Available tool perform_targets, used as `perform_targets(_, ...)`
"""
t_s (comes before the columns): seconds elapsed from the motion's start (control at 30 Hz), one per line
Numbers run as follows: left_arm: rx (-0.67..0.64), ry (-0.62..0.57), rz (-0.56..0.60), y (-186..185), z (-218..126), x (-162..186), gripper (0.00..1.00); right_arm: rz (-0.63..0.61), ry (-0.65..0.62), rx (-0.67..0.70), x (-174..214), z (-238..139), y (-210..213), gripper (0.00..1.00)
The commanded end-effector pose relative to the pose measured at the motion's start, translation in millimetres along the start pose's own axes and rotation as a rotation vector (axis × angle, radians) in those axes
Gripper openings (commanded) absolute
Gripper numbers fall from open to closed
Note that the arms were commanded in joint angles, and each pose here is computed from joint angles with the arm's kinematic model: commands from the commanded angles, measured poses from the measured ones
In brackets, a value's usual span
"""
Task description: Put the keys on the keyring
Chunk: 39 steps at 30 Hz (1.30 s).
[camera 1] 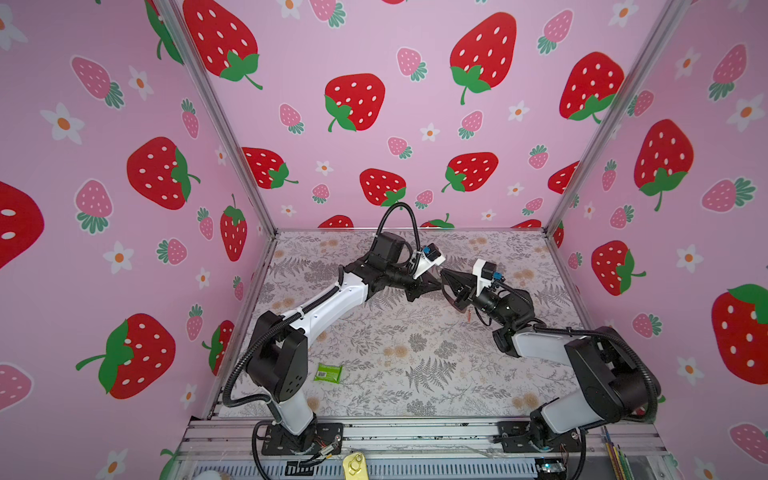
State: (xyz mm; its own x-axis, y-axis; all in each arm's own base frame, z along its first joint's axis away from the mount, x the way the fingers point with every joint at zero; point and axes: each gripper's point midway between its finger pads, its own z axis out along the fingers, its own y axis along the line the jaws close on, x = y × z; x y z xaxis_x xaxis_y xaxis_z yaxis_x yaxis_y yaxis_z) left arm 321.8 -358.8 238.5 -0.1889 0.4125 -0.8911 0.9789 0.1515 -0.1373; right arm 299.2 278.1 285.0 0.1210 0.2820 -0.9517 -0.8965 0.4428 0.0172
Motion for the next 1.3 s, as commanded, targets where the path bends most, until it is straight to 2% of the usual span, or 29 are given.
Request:
perform_targets(0.0,0.137,-0.009,0.044,-28.1,0.2,-9.2,0.0,-0.143,-0.225,-0.029,-57.1,-8.2,13.1,0.0)
perform_targets(0.1,0.13,-0.015,0.043,-25.8,0.4,-11.6,0.01,-0.139,-0.216,-0.035,-55.1,-8.6,14.4,0.0)
perform_targets(0.2,0.044,-0.022,0.04,-12.6,-3.8,-11.5,0.3,-0.139,-0.212,-0.036,-54.1,-11.1,14.9,0.0)
perform_targets(0.3,-0.086,-0.077,0.042,7.7,-24.5,-10.1,0.4,-0.138,-0.21,-0.053,-53.7,-14.1,17.0,0.0)
perform_targets(0.47,-0.178,-0.137,0.138,13.7,-59.1,-8.9,0.42,-0.119,-0.224,-0.096,-54.8,-17.3,20.9,0.0)
perform_targets(0.6,-0.141,-0.182,0.266,-1.2,-69.2,-22.2,0.4,-0.098,-0.243,-0.148,-55.9,-16.6,26.4,0.0)
perform_targets(0.73,-0.101,-0.199,0.324,-8.7,-73.0,-33.8,0.39,-0.095,-0.253,-0.169,-58.6,-15.3,28.6,0.0)
perform_targets(0.93,-0.027,-0.221,0.329,-9.6,-67.4,-42.8,0.39,-0.093,-0.25,-0.224,-61.8,-12.2,36.1,0.0)
perform_targets(1.27,-0.008,-0.214,0.296,-0.9,-58.9,-40.1,0.36,-0.108,-0.266,-0.254,-71.0,-11.7,42.8,0.0)
